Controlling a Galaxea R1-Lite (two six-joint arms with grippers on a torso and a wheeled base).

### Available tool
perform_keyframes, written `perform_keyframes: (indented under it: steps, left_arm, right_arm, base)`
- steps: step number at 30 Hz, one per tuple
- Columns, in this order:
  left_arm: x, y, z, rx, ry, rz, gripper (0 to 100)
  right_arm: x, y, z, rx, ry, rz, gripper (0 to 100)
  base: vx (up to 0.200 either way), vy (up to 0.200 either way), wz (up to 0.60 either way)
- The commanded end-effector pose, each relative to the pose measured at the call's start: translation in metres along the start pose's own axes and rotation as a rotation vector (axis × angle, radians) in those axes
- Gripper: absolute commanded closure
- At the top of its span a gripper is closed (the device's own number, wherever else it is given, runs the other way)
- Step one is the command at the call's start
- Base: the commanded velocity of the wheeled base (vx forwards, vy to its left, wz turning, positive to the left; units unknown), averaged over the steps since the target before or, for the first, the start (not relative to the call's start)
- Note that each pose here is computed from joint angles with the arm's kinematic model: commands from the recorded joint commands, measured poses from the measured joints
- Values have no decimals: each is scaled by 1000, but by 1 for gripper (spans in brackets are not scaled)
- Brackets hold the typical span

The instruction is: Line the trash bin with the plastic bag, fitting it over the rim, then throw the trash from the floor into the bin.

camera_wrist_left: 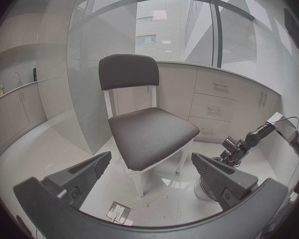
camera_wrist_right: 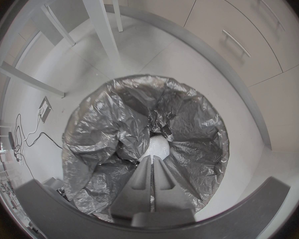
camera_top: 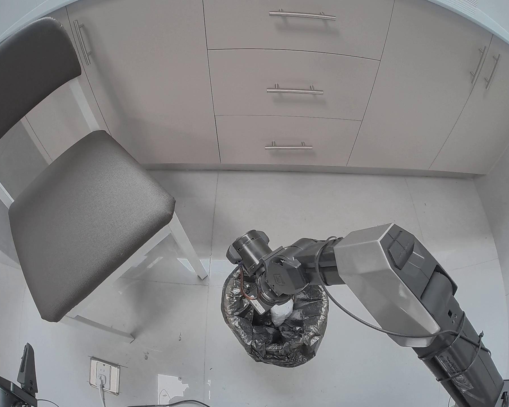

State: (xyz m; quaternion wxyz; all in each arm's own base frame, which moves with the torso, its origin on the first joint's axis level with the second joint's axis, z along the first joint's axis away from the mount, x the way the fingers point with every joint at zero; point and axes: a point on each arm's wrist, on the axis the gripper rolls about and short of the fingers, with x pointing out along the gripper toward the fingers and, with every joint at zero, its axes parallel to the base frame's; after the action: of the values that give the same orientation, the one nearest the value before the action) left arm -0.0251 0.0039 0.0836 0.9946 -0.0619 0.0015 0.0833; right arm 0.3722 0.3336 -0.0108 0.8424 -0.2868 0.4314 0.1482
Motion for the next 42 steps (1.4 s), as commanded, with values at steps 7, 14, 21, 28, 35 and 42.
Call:
perform_keyframes:
  steps: [7,14,21,28,35,42]
  left_arm:
    - [-1,0,0,-3,-15,-1,0]
    - [-1,0,0,-4,-15,-1,0]
    - [-1,0,0,-7,-15,-1,0]
    - [-1,0,0,-14,-15,-1,0]
    - [-1,0,0,-14,-16,-1,0]
    - [-1,0,0,-14,-15,-1,0]
  right_arm:
    - [51,1,-21,22,31,-18,100]
    - [94,6,-40,-5,6,-36,100]
    - [126,8,-53,-20,-47,-52,100]
    - [138,7,-54,-34,-117,-69,100]
    - [148,7,-62,-37,-115,-75,100]
    - [147,4,-58,-40,-132,-82,100]
  base:
    - [0,0,0]
    - [0,0,0]
    - [0,0,0]
    - [0,0,0]
    - [0,0,0]
    - [0,0,0]
